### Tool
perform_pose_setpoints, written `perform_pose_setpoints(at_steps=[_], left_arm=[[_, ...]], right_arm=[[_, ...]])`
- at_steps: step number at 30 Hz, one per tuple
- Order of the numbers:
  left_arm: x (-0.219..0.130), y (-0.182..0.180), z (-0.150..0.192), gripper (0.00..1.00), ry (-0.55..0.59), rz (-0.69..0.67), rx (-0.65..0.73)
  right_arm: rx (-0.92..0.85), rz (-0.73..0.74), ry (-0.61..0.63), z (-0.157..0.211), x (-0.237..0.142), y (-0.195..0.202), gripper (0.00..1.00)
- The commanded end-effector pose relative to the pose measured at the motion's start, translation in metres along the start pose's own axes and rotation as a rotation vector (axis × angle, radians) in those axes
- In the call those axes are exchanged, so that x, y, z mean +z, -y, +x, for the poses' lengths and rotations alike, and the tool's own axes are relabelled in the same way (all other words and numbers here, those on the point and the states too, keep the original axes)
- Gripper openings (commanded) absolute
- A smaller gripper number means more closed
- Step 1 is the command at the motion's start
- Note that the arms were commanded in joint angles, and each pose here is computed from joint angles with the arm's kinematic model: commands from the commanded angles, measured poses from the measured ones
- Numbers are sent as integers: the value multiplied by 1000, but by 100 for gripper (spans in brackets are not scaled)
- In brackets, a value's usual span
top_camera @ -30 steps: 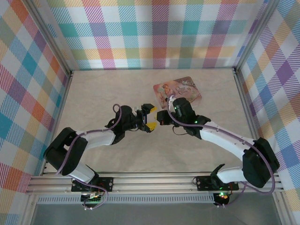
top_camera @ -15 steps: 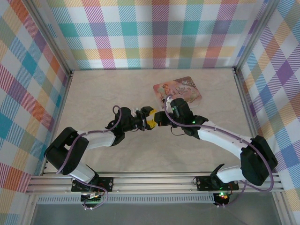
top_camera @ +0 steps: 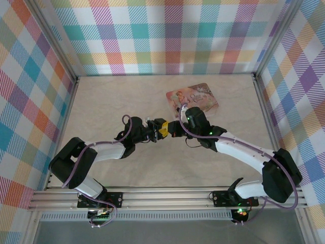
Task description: Unlock the padlock with the key
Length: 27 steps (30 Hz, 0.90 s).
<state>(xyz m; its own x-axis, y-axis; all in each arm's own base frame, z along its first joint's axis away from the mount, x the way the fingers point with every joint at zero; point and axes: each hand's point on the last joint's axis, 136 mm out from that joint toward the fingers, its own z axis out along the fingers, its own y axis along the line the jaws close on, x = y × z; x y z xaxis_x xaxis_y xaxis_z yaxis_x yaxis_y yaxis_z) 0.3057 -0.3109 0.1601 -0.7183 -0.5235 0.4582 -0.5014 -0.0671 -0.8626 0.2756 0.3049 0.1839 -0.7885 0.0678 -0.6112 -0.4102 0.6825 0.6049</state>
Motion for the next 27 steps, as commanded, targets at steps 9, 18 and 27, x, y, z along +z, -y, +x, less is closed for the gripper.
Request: perform_pose_setpoints(at_steps=[9,18,27], left_arm=[[2,0,5,20,-20,15,13],[2,-2,4,12,-17,4,16],[2,-4,4,10,-14,-3,19]], right_arm=[[-24,2,27,-1,-9,-1,0],[-23,6,37,-1,-13,-1,0],[-23,14,41,-1,-15,1,0]])
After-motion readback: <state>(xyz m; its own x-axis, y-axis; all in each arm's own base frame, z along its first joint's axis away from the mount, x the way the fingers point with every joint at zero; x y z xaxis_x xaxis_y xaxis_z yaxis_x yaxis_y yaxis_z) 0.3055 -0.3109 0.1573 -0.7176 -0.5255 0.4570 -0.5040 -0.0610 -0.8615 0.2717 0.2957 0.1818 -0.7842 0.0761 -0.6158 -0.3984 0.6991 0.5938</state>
